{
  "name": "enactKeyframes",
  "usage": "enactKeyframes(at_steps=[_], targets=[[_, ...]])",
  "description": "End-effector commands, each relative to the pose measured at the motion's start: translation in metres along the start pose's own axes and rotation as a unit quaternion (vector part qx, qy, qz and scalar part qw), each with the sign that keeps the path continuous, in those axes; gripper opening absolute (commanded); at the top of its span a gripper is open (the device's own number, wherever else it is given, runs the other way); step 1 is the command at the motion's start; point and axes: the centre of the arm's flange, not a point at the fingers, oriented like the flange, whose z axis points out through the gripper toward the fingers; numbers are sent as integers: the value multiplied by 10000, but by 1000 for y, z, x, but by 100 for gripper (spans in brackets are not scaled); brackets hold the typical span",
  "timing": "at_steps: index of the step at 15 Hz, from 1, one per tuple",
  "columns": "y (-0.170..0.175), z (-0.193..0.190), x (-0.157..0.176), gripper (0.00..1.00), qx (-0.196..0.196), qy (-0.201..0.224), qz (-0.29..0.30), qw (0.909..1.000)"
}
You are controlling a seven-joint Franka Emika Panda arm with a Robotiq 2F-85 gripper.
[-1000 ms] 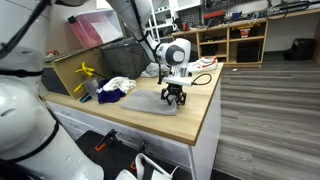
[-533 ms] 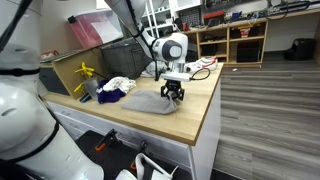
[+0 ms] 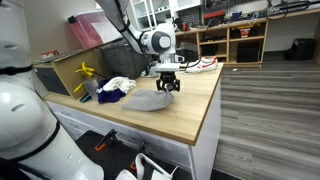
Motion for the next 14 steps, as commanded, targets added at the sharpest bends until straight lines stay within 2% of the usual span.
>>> enactKeyframes(at_steps=[1, 8, 14], targets=[[-28, -10, -11, 0, -400, 9, 48, 9992], [-61, -12, -8, 0, -504, -85, 106, 9986], [-97, -1, 13, 0, -455, -105, 287, 9985]])
